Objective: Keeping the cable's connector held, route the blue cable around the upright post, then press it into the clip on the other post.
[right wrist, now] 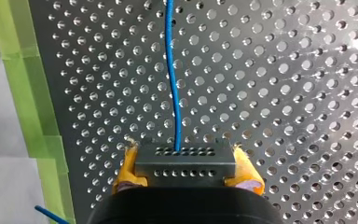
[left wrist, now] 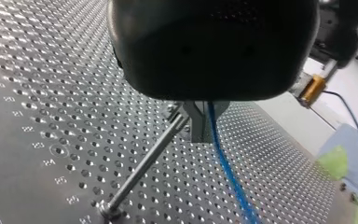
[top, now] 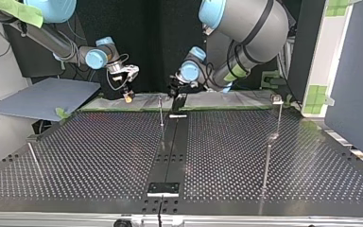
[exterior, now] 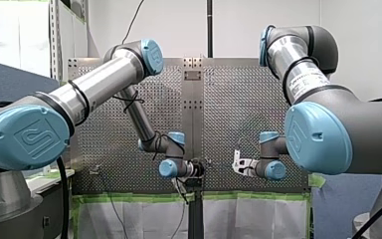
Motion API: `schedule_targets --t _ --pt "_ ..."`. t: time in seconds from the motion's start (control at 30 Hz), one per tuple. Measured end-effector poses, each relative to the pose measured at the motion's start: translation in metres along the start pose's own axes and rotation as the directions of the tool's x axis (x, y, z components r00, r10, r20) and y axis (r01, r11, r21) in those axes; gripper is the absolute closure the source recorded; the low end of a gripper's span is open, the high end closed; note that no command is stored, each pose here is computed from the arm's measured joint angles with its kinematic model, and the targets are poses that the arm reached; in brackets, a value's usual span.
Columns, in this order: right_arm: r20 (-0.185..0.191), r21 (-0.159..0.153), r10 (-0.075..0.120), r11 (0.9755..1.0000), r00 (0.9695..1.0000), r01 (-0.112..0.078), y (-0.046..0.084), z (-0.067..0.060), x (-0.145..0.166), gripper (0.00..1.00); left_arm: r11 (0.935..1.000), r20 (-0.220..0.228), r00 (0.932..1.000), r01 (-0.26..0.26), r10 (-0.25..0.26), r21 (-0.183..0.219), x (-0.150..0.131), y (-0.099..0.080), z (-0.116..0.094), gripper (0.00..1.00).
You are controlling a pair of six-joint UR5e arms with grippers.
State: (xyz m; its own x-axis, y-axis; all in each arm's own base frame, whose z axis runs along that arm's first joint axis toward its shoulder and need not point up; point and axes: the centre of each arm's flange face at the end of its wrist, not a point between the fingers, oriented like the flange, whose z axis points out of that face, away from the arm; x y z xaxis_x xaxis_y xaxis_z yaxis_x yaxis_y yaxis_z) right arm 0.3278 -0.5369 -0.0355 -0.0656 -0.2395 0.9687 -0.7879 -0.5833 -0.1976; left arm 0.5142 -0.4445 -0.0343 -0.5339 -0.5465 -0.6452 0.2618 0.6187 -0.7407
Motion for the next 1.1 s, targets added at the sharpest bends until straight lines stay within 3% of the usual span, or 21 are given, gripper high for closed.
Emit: schedule_targets --t 0.37,0.73,1.1 --pt "-0.02 0.002 -0.003 1.0 0.9998 0.003 0.002 0.003 0.003 1.0 0.9979 0.016 0.9987 0.046 -0.047 0.046 -0.02 -0.008 0.019 1.0" --pt "-0.025 0.004 0.003 1.0 0.9997 -0.003 0.003 0.004 0.003 1.0 0.9966 -0.024 0.9971 0.073 -0.073 0.038 -0.008 0.016 0.026 1.0" --pt "-0.011 -0.005 0.01 0.9999 0.9999 -0.01 0.009 0.009 -0.003 1.0 0.9962 -0.02 0.9971 0.075 -0.074 0.045 -0.018 0.019 0.036 1.0"
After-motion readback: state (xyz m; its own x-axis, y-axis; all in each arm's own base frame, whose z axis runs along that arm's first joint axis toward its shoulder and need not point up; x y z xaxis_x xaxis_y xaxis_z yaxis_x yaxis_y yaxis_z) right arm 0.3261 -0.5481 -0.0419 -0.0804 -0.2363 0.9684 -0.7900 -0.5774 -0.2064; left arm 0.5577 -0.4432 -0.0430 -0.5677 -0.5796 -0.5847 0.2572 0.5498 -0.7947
